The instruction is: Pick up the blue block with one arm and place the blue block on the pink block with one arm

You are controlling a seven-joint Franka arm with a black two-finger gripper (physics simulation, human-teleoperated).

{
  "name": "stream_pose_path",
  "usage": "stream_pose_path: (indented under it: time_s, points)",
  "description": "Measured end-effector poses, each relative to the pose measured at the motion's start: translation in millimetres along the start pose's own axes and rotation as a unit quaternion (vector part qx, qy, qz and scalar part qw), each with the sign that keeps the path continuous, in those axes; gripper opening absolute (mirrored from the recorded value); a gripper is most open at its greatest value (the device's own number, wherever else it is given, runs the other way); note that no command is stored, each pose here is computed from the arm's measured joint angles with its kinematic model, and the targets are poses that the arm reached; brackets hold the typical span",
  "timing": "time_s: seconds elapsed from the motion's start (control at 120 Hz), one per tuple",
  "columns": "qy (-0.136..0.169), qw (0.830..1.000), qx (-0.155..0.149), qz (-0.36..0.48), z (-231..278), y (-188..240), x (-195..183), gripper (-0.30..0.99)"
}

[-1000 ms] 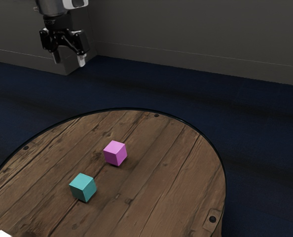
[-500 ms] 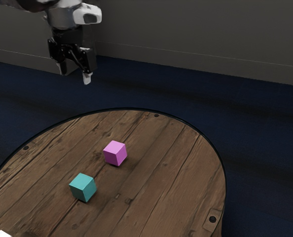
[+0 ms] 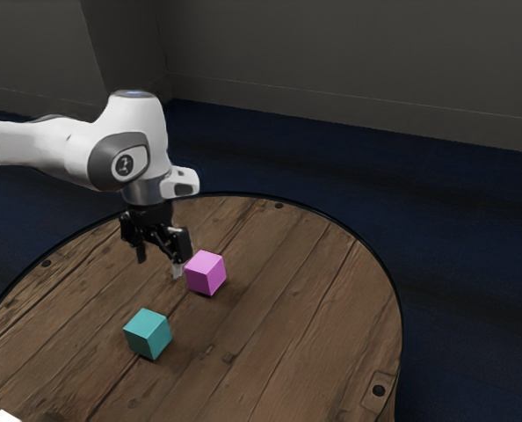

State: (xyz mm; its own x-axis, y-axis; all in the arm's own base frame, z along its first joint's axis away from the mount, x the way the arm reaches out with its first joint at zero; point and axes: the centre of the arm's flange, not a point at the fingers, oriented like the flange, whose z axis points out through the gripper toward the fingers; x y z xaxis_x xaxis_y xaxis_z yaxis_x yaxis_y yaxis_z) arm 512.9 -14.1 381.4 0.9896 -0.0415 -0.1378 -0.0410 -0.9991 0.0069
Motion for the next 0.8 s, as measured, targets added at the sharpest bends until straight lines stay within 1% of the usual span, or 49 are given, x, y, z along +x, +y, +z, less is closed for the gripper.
stream_pose_path:
  time_s: [0.183,0.267,0.367,0.567,0.8]
  points:
    - [0.031,0.999,-0.005,-0.022,48,-27,-21,0.69]
    - [0.047,0.999,-0.004,-0.018,61,-26,-23,0.69]
    - [0.062,0.998,-0.002,-0.003,74,-14,-26,0.69]
    - [0.085,0.996,0.002,0.026,81,8,-33,0.69]
    - [0.095,0.995,0.002,0.016,83,-6,-37,0.69]
